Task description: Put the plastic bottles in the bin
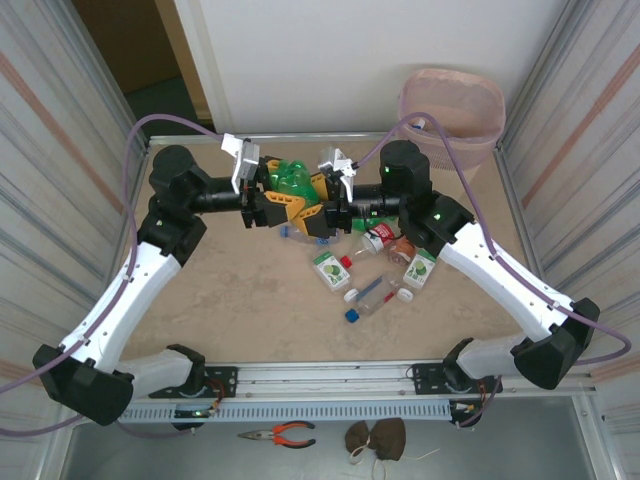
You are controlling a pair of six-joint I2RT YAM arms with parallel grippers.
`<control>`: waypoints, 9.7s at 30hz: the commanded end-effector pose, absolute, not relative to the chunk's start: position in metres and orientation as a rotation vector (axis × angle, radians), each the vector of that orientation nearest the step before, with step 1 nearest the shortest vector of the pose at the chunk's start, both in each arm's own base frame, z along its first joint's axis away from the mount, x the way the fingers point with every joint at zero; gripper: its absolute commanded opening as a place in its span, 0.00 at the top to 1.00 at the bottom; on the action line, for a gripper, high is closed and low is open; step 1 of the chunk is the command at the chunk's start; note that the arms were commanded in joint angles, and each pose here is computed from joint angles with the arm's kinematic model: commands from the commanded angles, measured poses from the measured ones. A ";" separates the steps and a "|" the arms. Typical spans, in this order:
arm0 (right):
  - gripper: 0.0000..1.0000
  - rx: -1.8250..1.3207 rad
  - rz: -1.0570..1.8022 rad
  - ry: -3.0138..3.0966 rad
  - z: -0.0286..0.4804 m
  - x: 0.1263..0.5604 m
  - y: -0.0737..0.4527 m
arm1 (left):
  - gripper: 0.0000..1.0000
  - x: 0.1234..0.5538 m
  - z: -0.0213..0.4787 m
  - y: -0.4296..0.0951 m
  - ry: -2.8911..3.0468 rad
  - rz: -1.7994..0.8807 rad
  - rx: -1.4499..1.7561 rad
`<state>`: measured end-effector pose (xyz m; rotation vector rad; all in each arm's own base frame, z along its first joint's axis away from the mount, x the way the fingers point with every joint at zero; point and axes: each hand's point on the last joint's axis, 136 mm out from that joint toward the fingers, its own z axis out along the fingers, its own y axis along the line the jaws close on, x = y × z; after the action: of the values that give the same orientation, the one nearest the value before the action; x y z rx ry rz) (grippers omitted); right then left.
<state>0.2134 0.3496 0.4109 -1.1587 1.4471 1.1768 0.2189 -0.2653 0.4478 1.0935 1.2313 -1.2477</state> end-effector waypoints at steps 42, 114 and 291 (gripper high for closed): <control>0.53 0.180 0.469 1.888 0.419 0.450 0.025 | 0.25 0.235 0.435 -0.235 1.391 -1.024 0.816; 0.16 0.305 0.180 2.245 0.388 0.477 -0.021 | 0.29 0.297 0.359 -0.221 1.794 -0.949 0.579; 0.47 -1.128 0.899 1.390 0.426 0.245 0.315 | 0.63 0.232 0.482 -0.273 1.135 -1.032 1.133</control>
<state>0.2455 0.3149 0.4166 -1.1394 1.4102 0.9171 0.2445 -0.2792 0.4671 1.1335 1.1928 -1.0724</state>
